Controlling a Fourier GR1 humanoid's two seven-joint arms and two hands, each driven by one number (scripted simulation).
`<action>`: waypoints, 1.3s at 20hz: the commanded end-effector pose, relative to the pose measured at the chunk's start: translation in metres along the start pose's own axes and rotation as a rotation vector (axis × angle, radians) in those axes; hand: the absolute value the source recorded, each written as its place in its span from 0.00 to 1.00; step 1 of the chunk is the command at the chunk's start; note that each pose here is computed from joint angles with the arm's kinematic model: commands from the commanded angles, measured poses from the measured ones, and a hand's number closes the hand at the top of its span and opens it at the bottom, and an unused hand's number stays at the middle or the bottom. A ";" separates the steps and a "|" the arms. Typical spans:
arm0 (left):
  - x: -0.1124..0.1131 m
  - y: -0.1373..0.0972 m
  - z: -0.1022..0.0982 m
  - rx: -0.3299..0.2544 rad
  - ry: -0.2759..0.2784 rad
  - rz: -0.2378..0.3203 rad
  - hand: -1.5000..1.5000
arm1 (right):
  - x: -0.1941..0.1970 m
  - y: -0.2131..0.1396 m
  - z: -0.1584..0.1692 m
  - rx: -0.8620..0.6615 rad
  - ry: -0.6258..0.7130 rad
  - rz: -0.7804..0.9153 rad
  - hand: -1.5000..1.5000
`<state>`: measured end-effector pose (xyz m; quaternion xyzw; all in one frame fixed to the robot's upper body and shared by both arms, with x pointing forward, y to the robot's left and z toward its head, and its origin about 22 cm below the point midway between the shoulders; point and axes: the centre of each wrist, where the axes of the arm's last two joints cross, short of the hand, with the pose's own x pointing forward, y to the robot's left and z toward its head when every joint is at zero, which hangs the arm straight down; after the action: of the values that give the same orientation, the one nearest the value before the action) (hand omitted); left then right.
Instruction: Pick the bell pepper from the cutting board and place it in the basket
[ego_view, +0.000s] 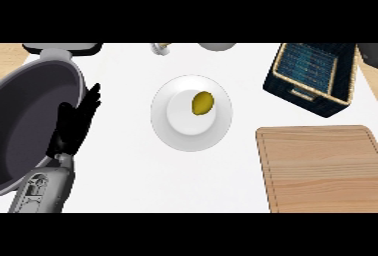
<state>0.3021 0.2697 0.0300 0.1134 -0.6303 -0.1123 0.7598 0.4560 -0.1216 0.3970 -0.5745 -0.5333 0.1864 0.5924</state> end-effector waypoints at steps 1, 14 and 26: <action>0.010 -0.003 -0.002 0.001 -0.013 -0.008 0.50 | -0.027 -0.005 -0.021 0.011 0.074 0.171 1.00; 0.003 0.022 -0.002 0.022 -0.002 0.007 0.50 | -0.129 0.000 -0.069 0.060 0.058 0.149 1.00; 0.002 -0.004 0.001 0.008 0.000 0.016 0.50 | -0.184 0.058 -0.073 0.154 0.081 0.121 1.00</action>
<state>0.3011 0.2673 0.0251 0.1142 -0.6310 -0.1067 0.7599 0.4712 -0.2935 0.3109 -0.5813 -0.4577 0.2433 0.6272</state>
